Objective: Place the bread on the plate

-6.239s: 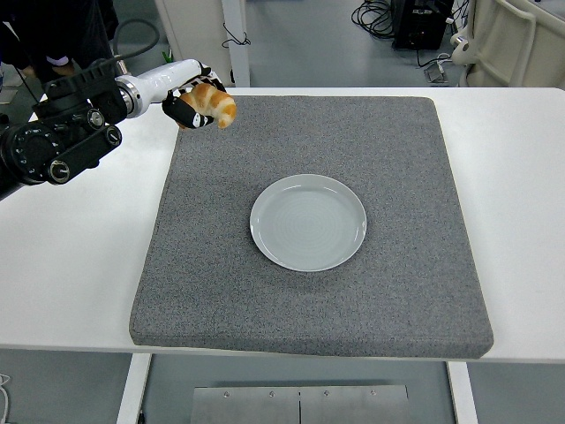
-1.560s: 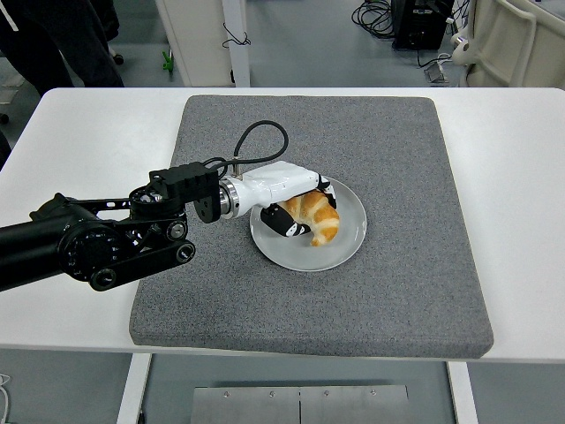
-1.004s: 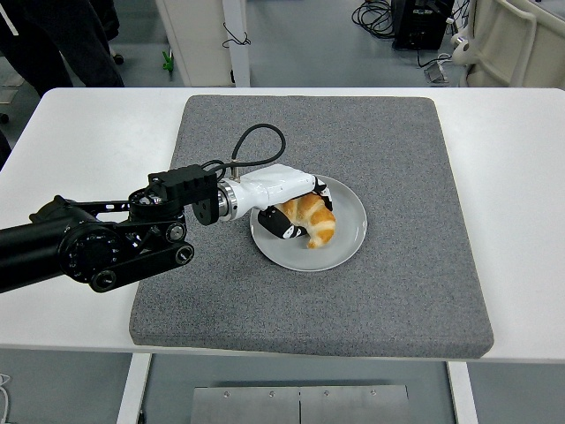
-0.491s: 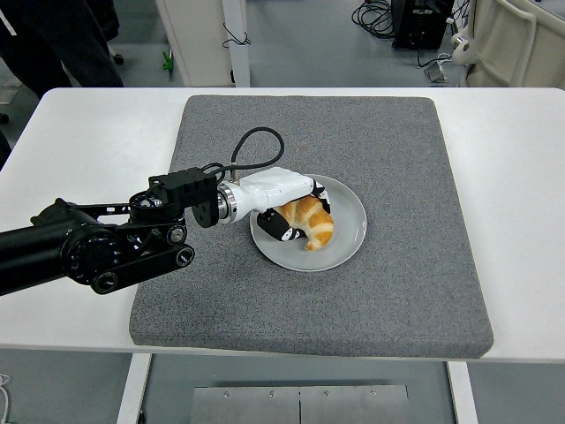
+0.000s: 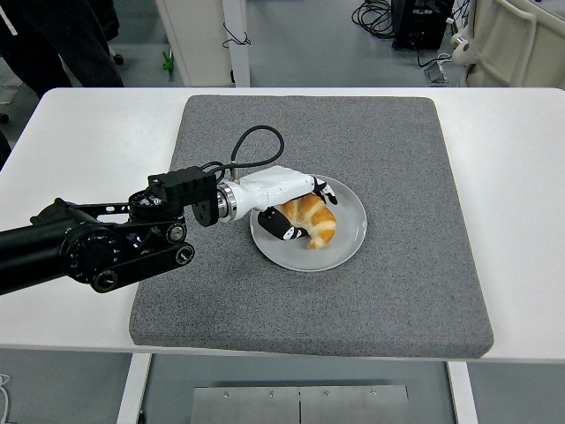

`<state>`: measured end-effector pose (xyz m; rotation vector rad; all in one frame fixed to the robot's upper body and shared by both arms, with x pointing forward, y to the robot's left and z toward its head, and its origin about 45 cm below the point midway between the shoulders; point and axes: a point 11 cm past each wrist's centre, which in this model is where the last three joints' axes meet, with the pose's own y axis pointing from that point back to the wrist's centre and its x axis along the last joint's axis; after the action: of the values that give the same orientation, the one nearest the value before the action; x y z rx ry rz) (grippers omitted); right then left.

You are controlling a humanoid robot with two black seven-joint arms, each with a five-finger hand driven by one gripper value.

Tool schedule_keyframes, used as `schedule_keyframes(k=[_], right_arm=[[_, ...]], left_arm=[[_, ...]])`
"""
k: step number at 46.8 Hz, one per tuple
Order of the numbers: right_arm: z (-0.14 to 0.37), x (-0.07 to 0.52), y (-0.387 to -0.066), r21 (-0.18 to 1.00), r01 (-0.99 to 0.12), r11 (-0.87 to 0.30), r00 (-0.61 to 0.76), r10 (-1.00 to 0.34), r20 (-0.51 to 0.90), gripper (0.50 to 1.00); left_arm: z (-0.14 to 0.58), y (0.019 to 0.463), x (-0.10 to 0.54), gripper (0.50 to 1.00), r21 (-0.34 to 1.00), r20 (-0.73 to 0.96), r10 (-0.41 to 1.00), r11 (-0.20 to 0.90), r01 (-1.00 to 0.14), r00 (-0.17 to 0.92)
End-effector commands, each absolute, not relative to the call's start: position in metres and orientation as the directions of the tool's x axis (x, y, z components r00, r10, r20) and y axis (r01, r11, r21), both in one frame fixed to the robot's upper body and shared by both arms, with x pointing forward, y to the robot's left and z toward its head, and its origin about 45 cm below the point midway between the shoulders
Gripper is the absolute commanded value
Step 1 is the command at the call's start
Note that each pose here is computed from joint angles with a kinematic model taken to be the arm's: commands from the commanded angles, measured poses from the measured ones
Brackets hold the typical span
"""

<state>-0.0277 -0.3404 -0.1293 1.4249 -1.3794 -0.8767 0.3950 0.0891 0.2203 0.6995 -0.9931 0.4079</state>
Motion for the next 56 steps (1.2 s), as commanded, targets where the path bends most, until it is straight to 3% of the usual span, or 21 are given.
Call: schedule_keyframes(k=[1,23,30,39,56], right_arm=[[-0.129,-0.028,-0.340,0.945,-0.319,0.070,0.112,-0.988,0.111,1.000],[-0.129,-0.028,-0.340,0.945,-0.319,0.070,0.112,-0.988,0.111,1.000],[-0.129,-0.028,-0.340,0.945,-0.319,0.070,0.112,-0.988,0.111,1.000],[-0.129,-0.028,-0.340,0.945,-0.319,0.070,0.112,-0.988,0.111,1.000],[-0.129,-0.028,-0.340,0.945,-0.319,0.070,0.112,-0.988,0.111,1.000]], left_arm=[[0.220,0.088,0.394,0.783,0.346,0.866,0.001,0.721,-0.601,0.500],[0.221,0.088,0.393,0.874,0.338,0.867,0.004,0.731,-0.593,0.499],[0.226,0.089,0.395,0.948,0.337,0.830,0.058,0.739,-0.583,0.554],[0.239,0.094,0.400,0.955,0.362,0.744,0.122,0.753,-0.550,0.657],[0.284,0.106,0.417,0.965,0.215,0.615,0.341,0.795,-0.567,0.711]])
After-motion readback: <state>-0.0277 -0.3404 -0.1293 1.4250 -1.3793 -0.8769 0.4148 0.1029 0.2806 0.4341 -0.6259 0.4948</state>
